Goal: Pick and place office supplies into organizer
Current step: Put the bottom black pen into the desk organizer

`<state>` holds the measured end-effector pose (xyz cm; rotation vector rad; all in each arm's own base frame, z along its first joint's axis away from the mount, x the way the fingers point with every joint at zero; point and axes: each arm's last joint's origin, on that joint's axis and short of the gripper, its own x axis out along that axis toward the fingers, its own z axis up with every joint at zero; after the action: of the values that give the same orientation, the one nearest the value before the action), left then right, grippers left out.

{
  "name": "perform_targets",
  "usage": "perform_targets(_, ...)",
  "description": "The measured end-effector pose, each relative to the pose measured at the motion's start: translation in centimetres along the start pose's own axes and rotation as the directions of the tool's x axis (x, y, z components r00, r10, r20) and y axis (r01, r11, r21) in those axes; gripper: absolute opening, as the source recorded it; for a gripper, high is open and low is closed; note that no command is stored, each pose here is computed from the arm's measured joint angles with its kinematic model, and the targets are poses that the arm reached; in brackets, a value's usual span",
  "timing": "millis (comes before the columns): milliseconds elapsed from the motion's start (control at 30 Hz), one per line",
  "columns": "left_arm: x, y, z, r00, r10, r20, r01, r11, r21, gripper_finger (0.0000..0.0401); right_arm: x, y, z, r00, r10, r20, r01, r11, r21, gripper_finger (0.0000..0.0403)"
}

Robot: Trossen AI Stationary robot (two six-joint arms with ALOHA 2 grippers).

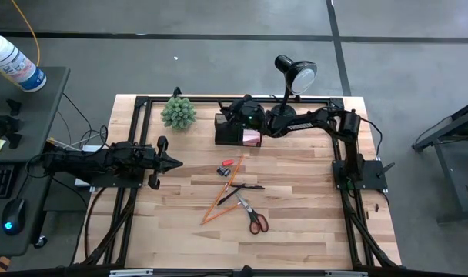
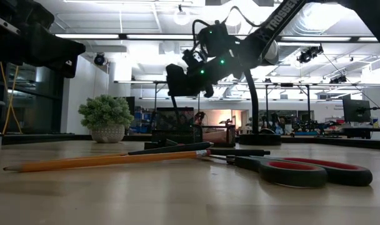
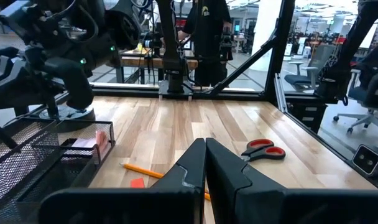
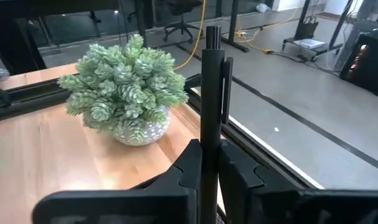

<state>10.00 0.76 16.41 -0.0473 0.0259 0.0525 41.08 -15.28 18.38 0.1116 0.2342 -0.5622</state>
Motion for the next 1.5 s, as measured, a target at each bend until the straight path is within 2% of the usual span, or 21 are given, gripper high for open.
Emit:
perform_targets(200, 0.0, 0.0, 0.0, 1.0, 0.0, 0.0, 0.0, 1.0, 0.0, 0.0001, 0.6, 0.0, -1.4, 0.998, 0.038, -0.046, -0.037, 0.999, 0.026, 0.0024)
perform_targets(500, 0.0, 0.0, 0.0, 1.0, 0.0, 0.0, 0.0, 1.0, 0.023, 0.0001, 0.6, 0.0, -1.6, 0.992, 0.101, -0.074, -0.099, 0.995, 0.029, 0.0026)
perform_targets(800, 0.0, 0.0, 0.0, 1.0, 0.0, 0.001, 0.0, 0.999, 0.039, 0.0001, 0.6, 0.0, -2.0, 0.986, 0.123, -0.114, -0.12, 0.992, 0.028, 0.0111)
perform_targets(1000, 0.0, 0.0, 0.0, 1.0, 0.0, 0.0, 0.0, 0.999, 0.041, 0.0001, 0.6, 0.1, -1.8, 0.988, 0.127, -0.093, -0.125, 0.992, 0.03, 0.0135)
perform_targets(1167, 0.0, 0.0, 0.0, 1.0, 0.0, 0.001, 0.0, 0.999, 0.041, 0.0001, 1.0, 0.4, 0.6, 0.989, 0.145, -0.007, -0.144, 0.989, 0.024, 0.0137)
perform_targets(1300, 0.0, 0.0, 0.0, 1.0, 0.0, 0.0, 0.0, 0.999, 0.041, 0.0001, 1.3, 1.6, 3.7, 0.973, 0.226, 0.052, -0.225, 0.974, -0.032, 0.0137)
perform_targets(1400, 0.0, 0.0, 0.0, 1.0, 0.0, 0.001, 0.0, 0.999, 0.041, 0.0001, 1.4, 2.9, 6.0, 0.959, 0.282, 0.007, -0.28, 0.954, -0.104, 0.0137)
perform_targets(1500, 0.0, 0.0, 0.0, 1.0, -0.003, 0.001, 0.003, 1.0, 0.028, 0.0001, 1.1, 4.2, 8.2, 0.941, 0.321, -0.108, -0.336, 0.925, -0.179, 0.0137)
